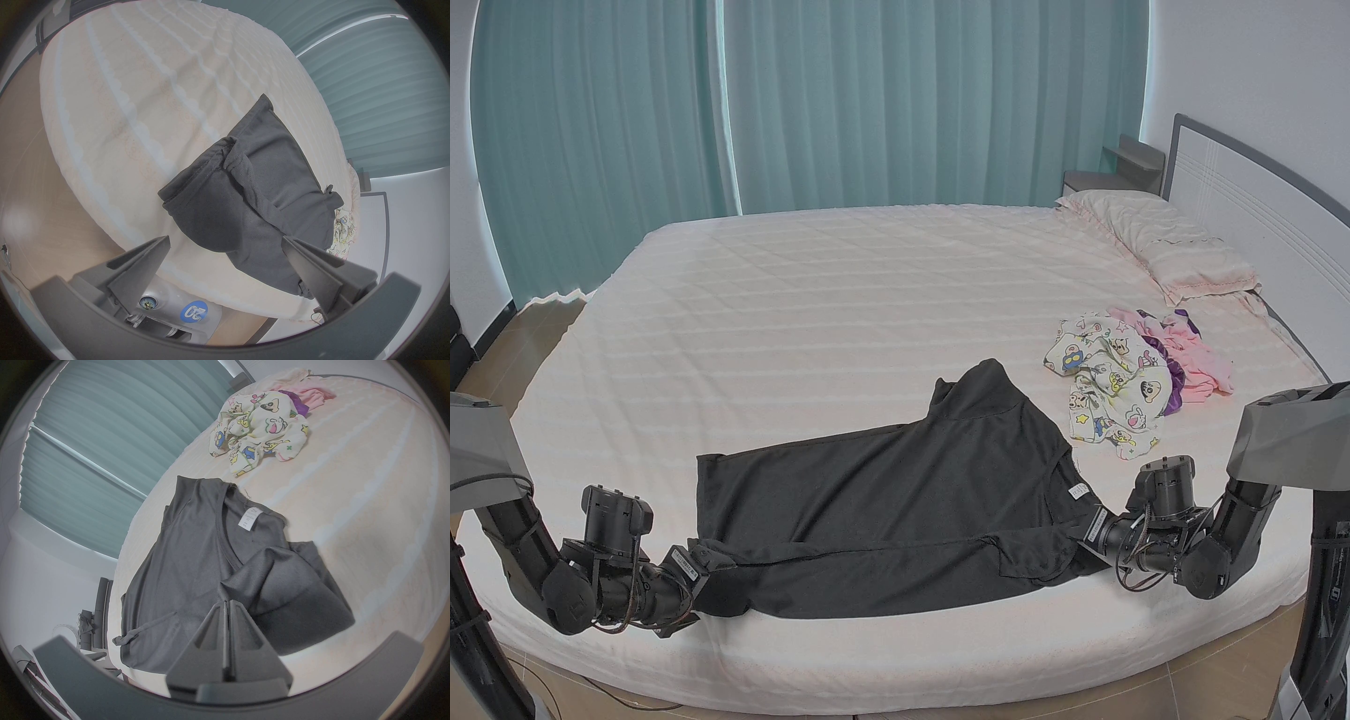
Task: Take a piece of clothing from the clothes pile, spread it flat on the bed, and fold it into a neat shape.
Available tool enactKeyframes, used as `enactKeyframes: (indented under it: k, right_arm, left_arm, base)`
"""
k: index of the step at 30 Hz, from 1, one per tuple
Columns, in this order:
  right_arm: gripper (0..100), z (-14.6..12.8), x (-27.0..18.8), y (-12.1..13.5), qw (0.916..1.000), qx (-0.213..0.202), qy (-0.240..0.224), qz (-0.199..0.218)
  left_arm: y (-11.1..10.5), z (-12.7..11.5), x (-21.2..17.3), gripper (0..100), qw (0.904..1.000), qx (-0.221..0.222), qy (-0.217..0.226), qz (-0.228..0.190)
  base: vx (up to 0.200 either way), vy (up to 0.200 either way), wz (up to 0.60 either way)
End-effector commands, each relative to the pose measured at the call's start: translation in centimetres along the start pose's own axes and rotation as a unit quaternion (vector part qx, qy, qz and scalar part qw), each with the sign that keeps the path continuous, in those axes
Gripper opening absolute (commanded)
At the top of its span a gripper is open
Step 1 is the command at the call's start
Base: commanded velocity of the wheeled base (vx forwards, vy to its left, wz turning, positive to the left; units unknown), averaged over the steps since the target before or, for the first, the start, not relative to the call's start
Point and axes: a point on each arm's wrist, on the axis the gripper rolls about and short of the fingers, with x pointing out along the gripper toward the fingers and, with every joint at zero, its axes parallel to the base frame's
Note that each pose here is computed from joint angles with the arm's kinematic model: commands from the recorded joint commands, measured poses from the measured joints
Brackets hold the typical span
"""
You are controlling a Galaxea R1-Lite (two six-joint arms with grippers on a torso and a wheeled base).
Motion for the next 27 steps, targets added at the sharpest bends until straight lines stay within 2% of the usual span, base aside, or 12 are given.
enactKeyframes:
  k: [1,8,22,23,27]
  right_arm:
    - [0,-0.2,-1.0,-0.2,0.9999,0.001,-0.007,-0.007]
    - [0,-1.7,-2.6,-1.2,0.9995,-0.003,-0.024,-0.022]
    - [0,-3.5,-4.6,-2.9,0.9990,-0.001,-0.019,-0.040]
    - [100,-3.6,-4.6,-2.9,0.9990,-0.001,-0.018,-0.041]
    - [100,-4.7,-5.6,-3.3,0.9986,-0.009,0.000,-0.051]
  left_arm:
    - [0.0,0.0,0.0,100,1.0000,0.000,0.000,0.000]
    - [0.0,0.0,0.0,100,1.0000,0.000,0.000,0.000]
    - [0.0,0.0,0.0,100,1.0000,0.000,0.000,0.000]
    - [0.0,0.0,0.0,100,1.0000,0.000,0.000,0.000]
    - [0.0,0.0,0.0,100,1.0000,0.000,0.000,0.000]
  base:
    - [0.000,0.000,0.00]
    - [0.000,0.000,0.00]
    - [0.000,0.000,0.00]
    - [0.000,0.000,0.00]
    - [0.000,0.000,0.00]
